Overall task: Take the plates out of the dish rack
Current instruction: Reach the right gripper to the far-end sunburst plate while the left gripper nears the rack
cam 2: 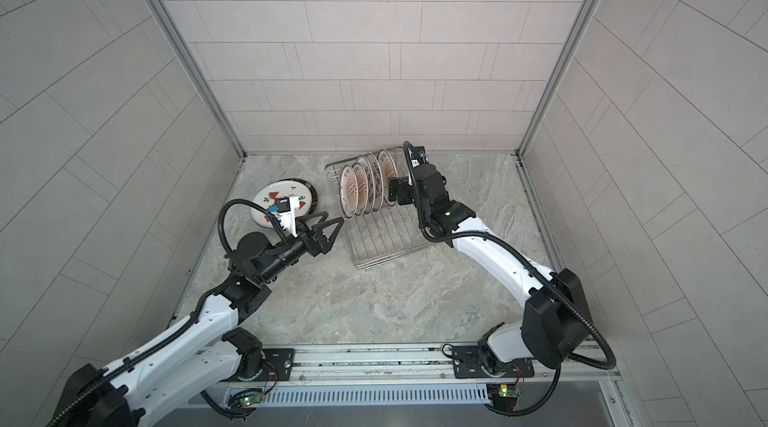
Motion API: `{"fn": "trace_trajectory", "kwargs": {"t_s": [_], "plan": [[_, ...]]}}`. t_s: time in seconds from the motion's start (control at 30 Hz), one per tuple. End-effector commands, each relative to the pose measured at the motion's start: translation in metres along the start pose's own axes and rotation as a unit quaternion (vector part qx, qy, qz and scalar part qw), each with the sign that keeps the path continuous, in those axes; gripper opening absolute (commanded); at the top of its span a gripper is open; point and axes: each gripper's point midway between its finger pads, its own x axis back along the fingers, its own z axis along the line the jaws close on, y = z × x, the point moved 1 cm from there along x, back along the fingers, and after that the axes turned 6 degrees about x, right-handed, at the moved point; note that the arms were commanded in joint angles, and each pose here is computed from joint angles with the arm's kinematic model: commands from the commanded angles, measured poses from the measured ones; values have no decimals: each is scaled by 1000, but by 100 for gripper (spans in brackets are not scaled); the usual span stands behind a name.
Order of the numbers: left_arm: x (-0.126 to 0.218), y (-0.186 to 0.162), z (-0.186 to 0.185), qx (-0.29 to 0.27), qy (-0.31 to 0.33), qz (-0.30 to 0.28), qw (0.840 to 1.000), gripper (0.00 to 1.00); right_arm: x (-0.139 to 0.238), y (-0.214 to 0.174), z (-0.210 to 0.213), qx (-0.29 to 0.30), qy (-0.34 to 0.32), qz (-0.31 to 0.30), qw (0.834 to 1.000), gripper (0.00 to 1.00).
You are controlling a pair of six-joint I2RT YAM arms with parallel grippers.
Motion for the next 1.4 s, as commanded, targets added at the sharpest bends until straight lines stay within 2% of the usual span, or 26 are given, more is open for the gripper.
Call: {"fn": "trace_trajectory", "kwargs": {"t_s": [0.0,0.13,0.3,0.43,0.67,0.83,0.97,1.1,1.23,1.37], "plan": [[-7,-3,-12,-55,-11,11,998,100,-10,3,-3,16,-10,13,1000,96],[-20,-7,-14,-62,-22,15,998,100,-26,2,0,31,-12,30,999,92],[-31,-7,-1,-65,10,12,998,100,-43,1,0,39,-26,43,998,89],[-40,-12,9,-64,22,18,998,100,-47,1,9,54,-4,46,997,88],[-47,-13,14,-56,25,12,998,100,-47,-1,9,76,-22,53,995,85],[-49,-15,14,-45,16,8,999,100,-57,-3,7,80,-32,68,994,73],[-46,-11,21,-48,37,-4,998,100,-58,-2,11,84,-34,67,994,70],[-43,-10,24,-52,49,-9,997,100,-45,1,27,97,4,51,994,69],[-43,-10,24,-53,49,-11,997,100,-39,3,31,97,5,55,994,67],[-43,-11,25,-51,47,-14,997,100,-39,1,50,93,53,58,993,54]]}}
